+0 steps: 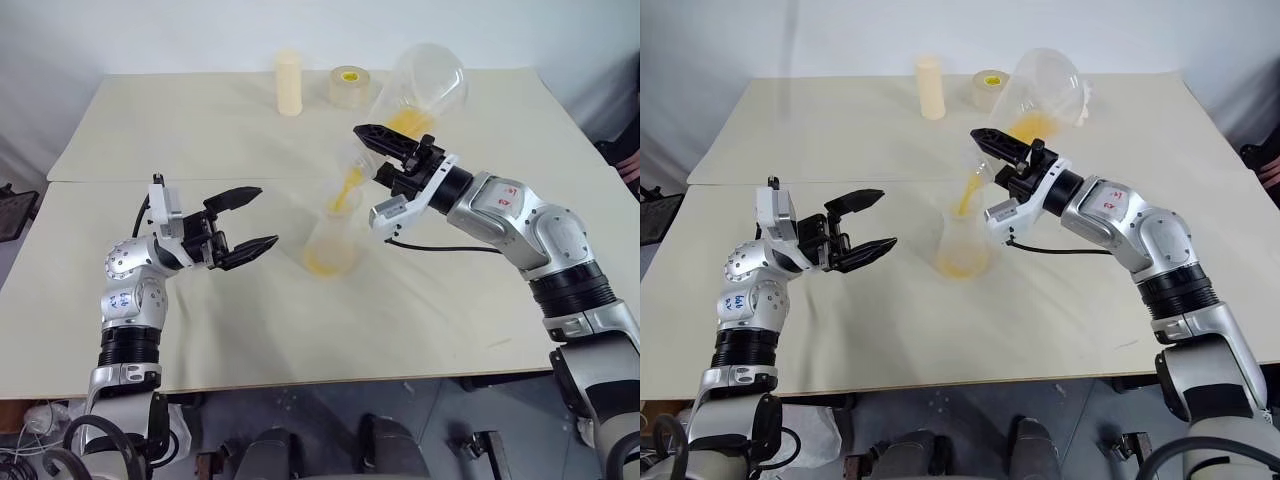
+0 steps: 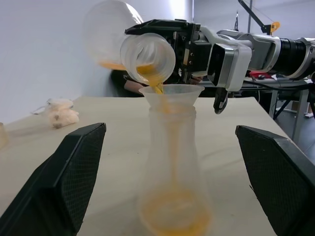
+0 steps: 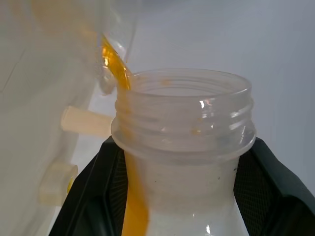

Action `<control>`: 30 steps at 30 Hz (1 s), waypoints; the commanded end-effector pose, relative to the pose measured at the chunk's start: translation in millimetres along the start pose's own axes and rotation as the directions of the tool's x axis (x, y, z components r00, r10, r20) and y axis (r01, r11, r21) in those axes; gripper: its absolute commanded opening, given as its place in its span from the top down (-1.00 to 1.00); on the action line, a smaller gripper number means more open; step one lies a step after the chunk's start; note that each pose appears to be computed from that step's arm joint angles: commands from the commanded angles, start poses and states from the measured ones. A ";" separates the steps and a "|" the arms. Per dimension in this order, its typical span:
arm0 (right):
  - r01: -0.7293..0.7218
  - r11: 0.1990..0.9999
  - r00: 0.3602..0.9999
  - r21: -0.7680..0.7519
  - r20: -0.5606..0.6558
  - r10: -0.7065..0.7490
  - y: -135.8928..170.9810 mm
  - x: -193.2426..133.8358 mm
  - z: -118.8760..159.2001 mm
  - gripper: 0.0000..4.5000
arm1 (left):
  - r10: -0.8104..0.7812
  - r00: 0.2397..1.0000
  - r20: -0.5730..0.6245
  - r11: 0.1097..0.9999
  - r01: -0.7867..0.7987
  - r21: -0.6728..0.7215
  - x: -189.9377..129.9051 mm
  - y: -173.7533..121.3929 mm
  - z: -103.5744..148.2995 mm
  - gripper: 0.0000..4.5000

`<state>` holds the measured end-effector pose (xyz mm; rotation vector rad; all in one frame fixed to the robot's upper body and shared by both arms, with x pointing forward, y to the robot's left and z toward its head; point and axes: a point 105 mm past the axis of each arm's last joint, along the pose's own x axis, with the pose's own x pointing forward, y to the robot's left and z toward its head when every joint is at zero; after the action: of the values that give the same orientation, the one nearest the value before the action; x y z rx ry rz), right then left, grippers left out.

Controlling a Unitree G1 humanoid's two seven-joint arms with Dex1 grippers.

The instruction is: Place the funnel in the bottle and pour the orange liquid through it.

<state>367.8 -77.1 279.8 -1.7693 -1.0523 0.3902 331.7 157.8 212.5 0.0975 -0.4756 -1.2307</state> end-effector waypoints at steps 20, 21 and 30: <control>0.085 0.992 0.995 -0.088 0.055 -0.080 -26.9 4.4 -0.3 -0.09 | 0.006 1.000 0.014 1.000 -0.007 0.009 0.2 1.8 4.5 -1.00; 0.086 0.992 0.995 -0.089 0.057 -0.081 -27.0 4.3 -0.1 -0.09 | 0.007 1.000 0.013 1.000 -0.007 0.008 0.0 1.8 4.4 -1.00; 0.079 0.991 0.995 -0.107 0.068 -0.072 -26.6 2.6 -0.5 -0.09 | 0.010 1.000 0.029 1.000 -0.010 -0.007 1.6 0.5 3.8 -1.00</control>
<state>363.6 -72.6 284.5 -1.8081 -1.1348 0.3977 333.1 157.2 211.5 0.0795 -0.4650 -1.2247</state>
